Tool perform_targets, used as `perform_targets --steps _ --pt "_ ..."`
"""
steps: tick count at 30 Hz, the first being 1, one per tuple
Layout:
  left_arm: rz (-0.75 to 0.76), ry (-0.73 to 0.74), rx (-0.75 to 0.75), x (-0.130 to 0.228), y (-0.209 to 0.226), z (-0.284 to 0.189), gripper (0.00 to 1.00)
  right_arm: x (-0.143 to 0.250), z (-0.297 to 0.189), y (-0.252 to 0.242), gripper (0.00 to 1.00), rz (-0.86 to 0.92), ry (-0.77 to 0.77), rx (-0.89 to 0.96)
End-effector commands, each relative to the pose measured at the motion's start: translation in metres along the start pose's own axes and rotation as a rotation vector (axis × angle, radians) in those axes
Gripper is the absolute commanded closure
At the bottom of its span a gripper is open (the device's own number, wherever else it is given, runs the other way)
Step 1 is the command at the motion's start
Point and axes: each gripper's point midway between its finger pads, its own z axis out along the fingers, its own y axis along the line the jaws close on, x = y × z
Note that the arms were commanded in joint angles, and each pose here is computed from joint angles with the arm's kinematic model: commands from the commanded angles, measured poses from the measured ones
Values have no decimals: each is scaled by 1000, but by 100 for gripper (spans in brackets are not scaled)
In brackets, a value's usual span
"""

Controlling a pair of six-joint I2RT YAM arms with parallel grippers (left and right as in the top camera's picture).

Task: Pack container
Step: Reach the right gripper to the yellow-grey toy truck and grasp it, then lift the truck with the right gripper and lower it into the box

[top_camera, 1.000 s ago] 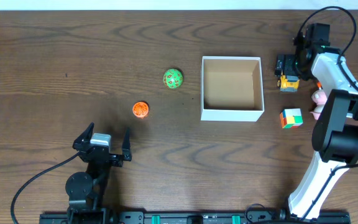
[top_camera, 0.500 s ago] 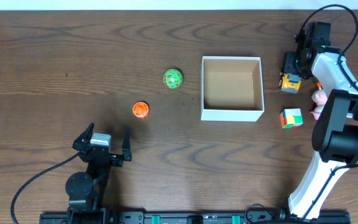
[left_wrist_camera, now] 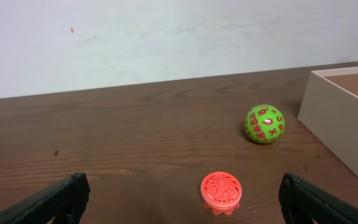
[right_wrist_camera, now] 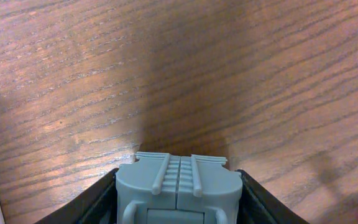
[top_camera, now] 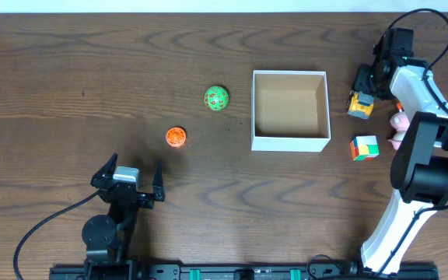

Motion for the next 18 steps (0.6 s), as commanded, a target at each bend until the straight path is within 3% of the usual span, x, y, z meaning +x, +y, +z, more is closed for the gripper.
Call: perform_targets --steps 1,6,12,18 --pt "-3 49 5 17 -1 1 2 -2 -1 -2 50 26 -1 8" --pt "-3 49 5 17 -1 1 2 -3 -1 -2 62 28 -2 8" --pt "-3 49 5 17 -1 1 2 -15 -14 0 63 28 -17 5" --pt "-3 49 5 17 -1 1 2 -58 -63 9 64 12 -72 -8"
